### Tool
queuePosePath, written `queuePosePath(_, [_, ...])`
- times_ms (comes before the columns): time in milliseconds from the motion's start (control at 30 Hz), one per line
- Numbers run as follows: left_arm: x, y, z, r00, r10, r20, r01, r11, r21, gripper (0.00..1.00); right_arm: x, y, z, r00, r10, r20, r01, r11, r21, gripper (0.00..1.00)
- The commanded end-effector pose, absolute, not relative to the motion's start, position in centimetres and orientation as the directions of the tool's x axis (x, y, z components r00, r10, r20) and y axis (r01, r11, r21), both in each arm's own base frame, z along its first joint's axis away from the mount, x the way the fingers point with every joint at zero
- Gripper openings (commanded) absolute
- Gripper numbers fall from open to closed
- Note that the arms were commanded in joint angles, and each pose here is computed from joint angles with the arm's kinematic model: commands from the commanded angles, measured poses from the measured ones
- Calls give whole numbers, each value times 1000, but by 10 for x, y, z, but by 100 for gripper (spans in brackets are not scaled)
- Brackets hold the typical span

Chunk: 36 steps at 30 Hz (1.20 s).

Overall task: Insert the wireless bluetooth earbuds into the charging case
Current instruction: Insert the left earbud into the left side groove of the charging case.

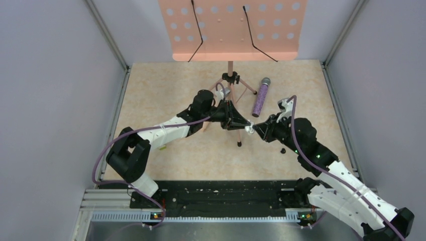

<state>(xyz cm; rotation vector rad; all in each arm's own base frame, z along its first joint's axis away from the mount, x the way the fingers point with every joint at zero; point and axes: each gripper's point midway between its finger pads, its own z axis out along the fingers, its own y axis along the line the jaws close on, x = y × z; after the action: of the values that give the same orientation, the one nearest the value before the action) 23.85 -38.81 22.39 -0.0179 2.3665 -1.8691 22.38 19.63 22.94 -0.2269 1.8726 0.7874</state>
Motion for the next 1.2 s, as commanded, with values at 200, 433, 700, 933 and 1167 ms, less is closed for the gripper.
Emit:
queuePosePath(200, [234,-385,255,-985,-73,-157,143,166,-976,0,229,209,255,-392,198,-898,-548,734,401,24])
queuePosePath(433, [233,-385,254,-985,-73,-157,143,167,-975,0,230,214,253,-398,197,-896,-558,723,407,23])
queuePosePath(700, [235,-384,256,-983,-86,-160,144,167,-975,0,225,213,249,-411,197,-890,-561,715,417,13])
queuePosePath(933, [239,-383,258,-982,-109,-154,135,167,-977,0,218,212,244,-429,211,-878,-557,703,441,9])
queuePosePath(1167, [241,-383,260,-985,-119,-128,111,135,-985,0,214,213,241,-439,209,-874,-566,691,449,9])
